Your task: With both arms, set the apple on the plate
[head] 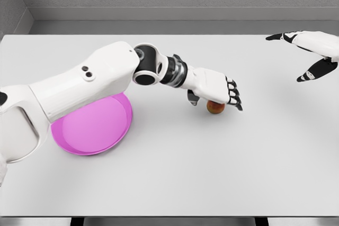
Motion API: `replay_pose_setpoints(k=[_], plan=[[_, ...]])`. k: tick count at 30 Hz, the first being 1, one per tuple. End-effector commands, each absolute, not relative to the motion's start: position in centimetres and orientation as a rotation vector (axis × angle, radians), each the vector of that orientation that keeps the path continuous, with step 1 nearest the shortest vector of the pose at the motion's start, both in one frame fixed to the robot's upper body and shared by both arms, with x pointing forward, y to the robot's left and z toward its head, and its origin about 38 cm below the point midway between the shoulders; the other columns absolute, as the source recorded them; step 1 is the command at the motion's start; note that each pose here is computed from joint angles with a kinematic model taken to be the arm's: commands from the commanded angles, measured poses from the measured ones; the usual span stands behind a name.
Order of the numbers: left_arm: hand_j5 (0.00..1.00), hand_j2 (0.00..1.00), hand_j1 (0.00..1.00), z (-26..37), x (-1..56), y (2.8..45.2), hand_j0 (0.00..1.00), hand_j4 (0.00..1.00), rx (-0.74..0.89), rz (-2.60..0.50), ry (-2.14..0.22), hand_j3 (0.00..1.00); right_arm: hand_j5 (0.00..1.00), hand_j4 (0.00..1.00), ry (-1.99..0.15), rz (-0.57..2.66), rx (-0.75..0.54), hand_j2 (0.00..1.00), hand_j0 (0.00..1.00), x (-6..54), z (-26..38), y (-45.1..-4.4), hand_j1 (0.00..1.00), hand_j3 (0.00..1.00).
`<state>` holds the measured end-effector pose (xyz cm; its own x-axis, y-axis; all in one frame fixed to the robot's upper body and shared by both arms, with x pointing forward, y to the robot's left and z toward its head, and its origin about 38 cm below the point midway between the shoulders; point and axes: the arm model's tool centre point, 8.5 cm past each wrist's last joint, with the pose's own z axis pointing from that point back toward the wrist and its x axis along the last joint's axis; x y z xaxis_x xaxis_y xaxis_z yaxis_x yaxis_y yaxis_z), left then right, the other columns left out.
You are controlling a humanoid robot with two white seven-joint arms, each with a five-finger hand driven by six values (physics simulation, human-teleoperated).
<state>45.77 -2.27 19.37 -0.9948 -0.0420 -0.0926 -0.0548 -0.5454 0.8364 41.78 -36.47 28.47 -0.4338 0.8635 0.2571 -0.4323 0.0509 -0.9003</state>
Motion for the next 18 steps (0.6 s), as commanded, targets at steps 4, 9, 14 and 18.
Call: replay_pose_setpoints(k=[4, 9, 14, 18], plan=[[1.00, 1.00, 1.00, 18.3, 46.9, -2.2, 1.00, 1.00, -0.183, 2.811, 1.476, 1.00, 1.00, 1.00, -1.294, 1.598, -0.489, 1.00, 1.00, 41.8, 28.5, -36.4, 1.00, 1.00], [1.00, 1.00, 1.00, 17.9, 46.9, -2.9, 1.00, 1.00, -0.184, 2.821, 1.453, 1.00, 1.00, 1.00, -1.293, 1.598, -0.490, 1.00, 1.00, 41.8, 28.5, -36.5, 1.00, 1.00], [1.00, 1.00, 1.00, 17.4, 46.7, -3.0, 1.00, 1.00, -0.183, 2.826, 1.418, 1.00, 1.00, 1.00, -1.296, 1.598, -0.485, 1.00, 1.00, 41.8, 28.4, -36.3, 1.00, 1.00], [1.00, 1.00, 1.00, 17.3, 46.6, -3.0, 1.00, 1.00, -0.183, 2.827, 1.413, 1.00, 1.00, 1.00, -1.287, 1.598, -0.493, 1.00, 1.00, 41.7, 28.5, -36.6, 1.00, 1.00]])
